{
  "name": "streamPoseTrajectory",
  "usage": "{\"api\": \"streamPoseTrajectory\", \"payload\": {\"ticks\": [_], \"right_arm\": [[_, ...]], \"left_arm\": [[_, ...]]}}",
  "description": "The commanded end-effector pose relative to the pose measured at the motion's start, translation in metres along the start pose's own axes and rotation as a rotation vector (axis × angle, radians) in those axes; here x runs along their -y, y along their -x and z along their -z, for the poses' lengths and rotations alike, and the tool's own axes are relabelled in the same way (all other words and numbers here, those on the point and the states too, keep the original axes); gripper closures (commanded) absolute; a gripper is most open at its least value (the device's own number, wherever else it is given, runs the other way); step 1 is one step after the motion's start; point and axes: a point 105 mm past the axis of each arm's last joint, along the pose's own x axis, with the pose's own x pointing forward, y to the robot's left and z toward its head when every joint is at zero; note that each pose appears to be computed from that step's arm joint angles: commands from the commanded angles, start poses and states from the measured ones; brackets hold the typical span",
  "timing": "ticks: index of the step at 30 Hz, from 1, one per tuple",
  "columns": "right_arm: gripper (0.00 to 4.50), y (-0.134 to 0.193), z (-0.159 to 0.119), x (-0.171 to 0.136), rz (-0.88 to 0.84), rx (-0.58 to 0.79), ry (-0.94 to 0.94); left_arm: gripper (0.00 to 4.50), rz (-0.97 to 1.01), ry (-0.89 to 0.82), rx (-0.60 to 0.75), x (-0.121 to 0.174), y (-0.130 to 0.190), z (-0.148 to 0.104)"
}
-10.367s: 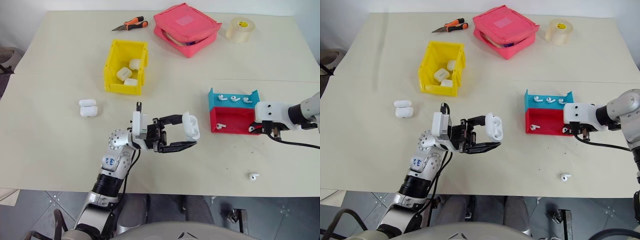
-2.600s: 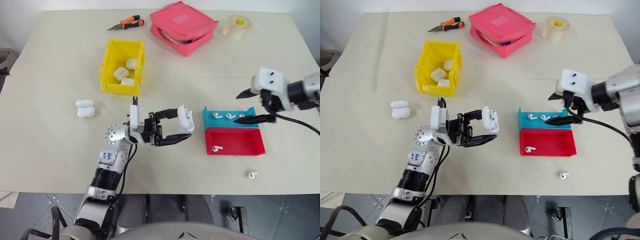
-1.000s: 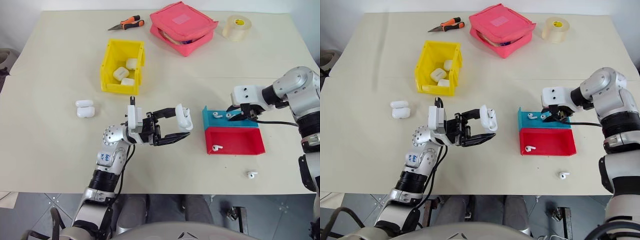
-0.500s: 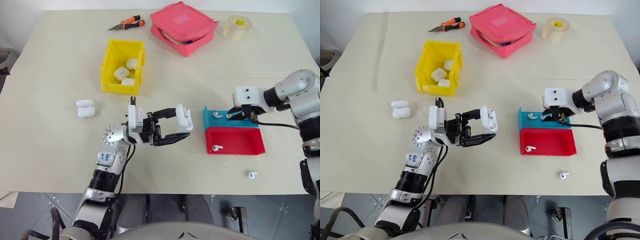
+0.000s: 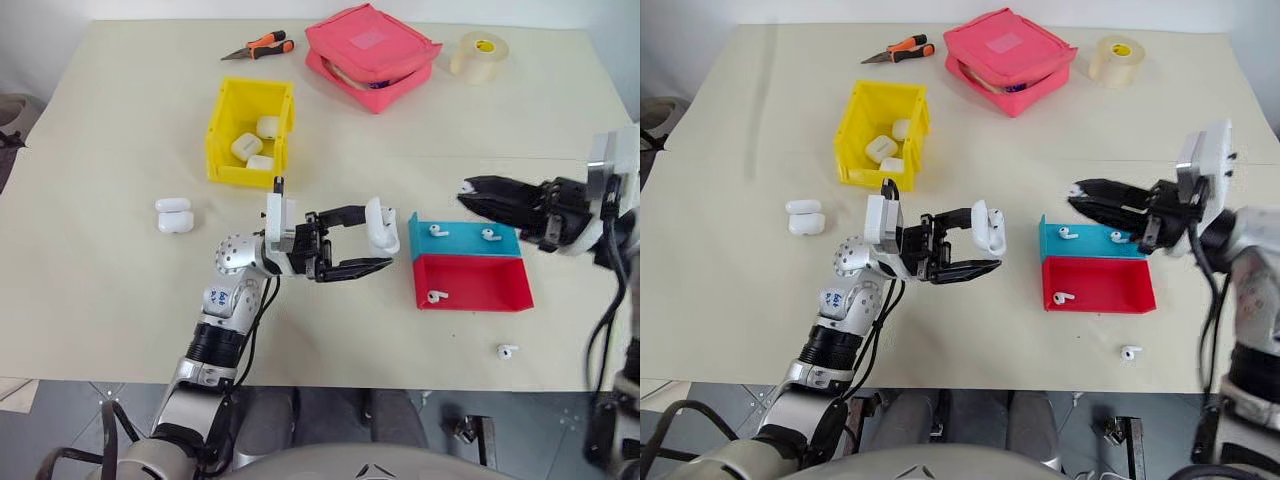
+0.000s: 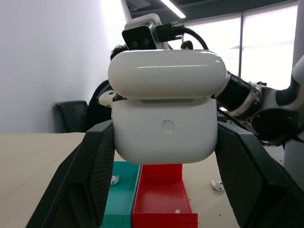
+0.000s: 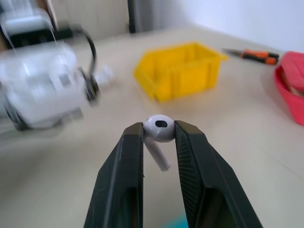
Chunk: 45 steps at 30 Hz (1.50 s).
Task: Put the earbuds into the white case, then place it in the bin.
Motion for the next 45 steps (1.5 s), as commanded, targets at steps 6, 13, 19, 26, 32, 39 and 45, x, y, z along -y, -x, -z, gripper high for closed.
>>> {"api": "streamPoseTrajectory", "payload": {"ticks": [6, 13, 19, 26, 32, 39, 45], "right_arm": [[3.64, -0.030, -0.011, -0.054, -0.087, 0.270, -0.267], [3.64, -0.037, -0.002, -0.067, -0.084, 0.310, -0.354], [3.64, -0.032, 0.013, -0.064, -0.036, 0.298, -0.389], [3.64, -0.030, 0.026, -0.065, -0.022, 0.276, -0.402], [3.64, -0.033, 0.037, -0.074, -0.056, 0.227, -0.407], [3.42, -0.034, 0.046, -0.068, -0.029, 0.151, -0.410], [1.54, -0.028, 0.034, -0.058, -0.017, 0.144, -0.304]], "left_arm": [[1.71, 0.029, -0.008, 0.043, -0.006, -0.010, -0.009], [1.71, 0.019, -0.009, 0.060, -0.009, -0.012, -0.010], [1.71, 0.008, -0.006, 0.076, -0.010, -0.014, -0.012], [1.71, 0.000, -0.005, 0.080, -0.011, -0.014, -0.012], [1.71, -0.008, -0.010, 0.083, -0.013, -0.014, -0.013], [1.71, -0.008, -0.018, 0.085, -0.013, -0.014, -0.014], [1.71, 0.002, -0.006, 0.056, -0.010, -0.009, -0.011]]}}
